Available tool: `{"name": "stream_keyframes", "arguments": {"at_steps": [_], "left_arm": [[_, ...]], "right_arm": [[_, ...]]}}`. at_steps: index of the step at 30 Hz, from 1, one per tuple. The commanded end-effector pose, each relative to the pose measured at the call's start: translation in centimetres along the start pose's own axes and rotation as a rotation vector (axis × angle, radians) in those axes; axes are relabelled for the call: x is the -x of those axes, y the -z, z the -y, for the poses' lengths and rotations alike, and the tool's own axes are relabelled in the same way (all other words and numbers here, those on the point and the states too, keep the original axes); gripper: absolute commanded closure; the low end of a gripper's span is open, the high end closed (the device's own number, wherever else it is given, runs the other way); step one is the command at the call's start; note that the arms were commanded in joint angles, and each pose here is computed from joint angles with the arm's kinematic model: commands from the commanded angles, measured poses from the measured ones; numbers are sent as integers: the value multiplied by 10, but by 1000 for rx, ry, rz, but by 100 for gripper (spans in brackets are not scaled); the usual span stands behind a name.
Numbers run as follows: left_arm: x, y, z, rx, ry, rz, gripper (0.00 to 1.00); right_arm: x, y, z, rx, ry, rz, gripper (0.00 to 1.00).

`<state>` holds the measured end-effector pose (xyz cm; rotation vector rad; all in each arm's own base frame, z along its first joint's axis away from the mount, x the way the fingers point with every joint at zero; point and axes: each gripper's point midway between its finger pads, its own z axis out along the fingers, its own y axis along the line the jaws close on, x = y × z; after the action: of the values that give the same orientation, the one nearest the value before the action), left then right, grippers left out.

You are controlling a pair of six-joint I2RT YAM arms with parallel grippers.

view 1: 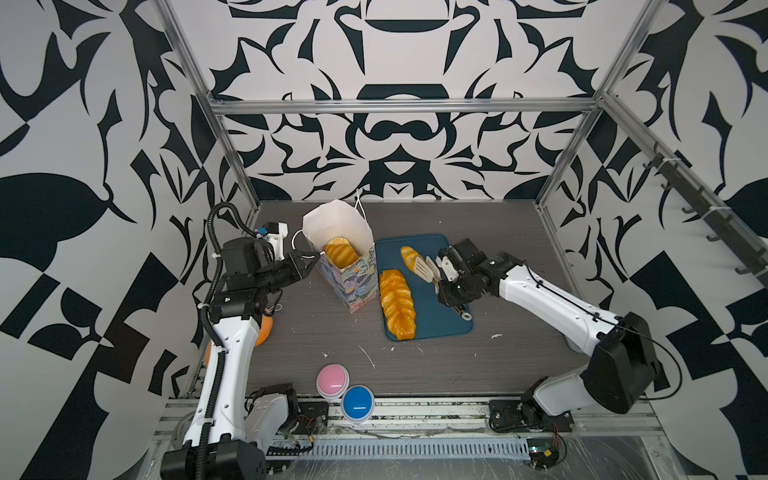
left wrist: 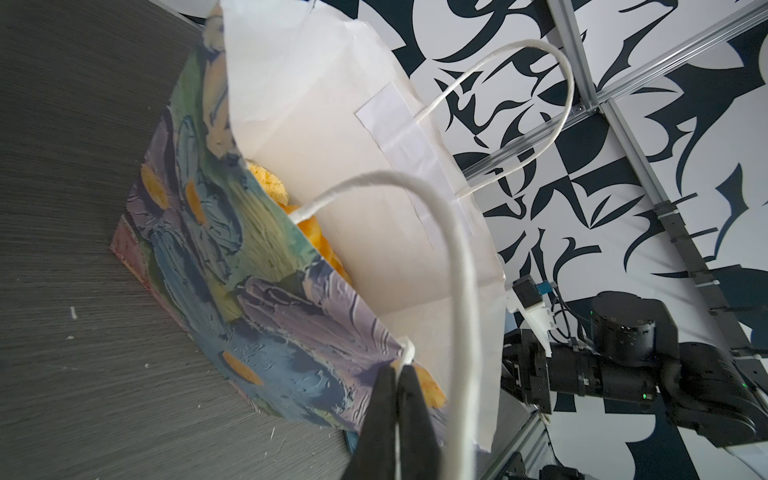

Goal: Place the fake bread into the paper bag
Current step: 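Lift the striped roll off the tray with the tongs toward the bag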

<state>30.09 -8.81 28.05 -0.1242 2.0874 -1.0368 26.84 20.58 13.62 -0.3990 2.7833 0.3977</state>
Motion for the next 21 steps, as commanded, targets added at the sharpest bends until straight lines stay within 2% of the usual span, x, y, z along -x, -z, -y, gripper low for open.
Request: {"name": "stream_keyframes", "arguments": {"at_steps": [1, 21], "left_arm": [[-1, 3, 4, -12, 0, -4, 100], [-1, 4, 5, -13, 0, -2, 100]], "right_arm": [[26, 29, -16, 66, 14, 134, 69], [50, 98, -38, 173, 50, 371, 70]]}}
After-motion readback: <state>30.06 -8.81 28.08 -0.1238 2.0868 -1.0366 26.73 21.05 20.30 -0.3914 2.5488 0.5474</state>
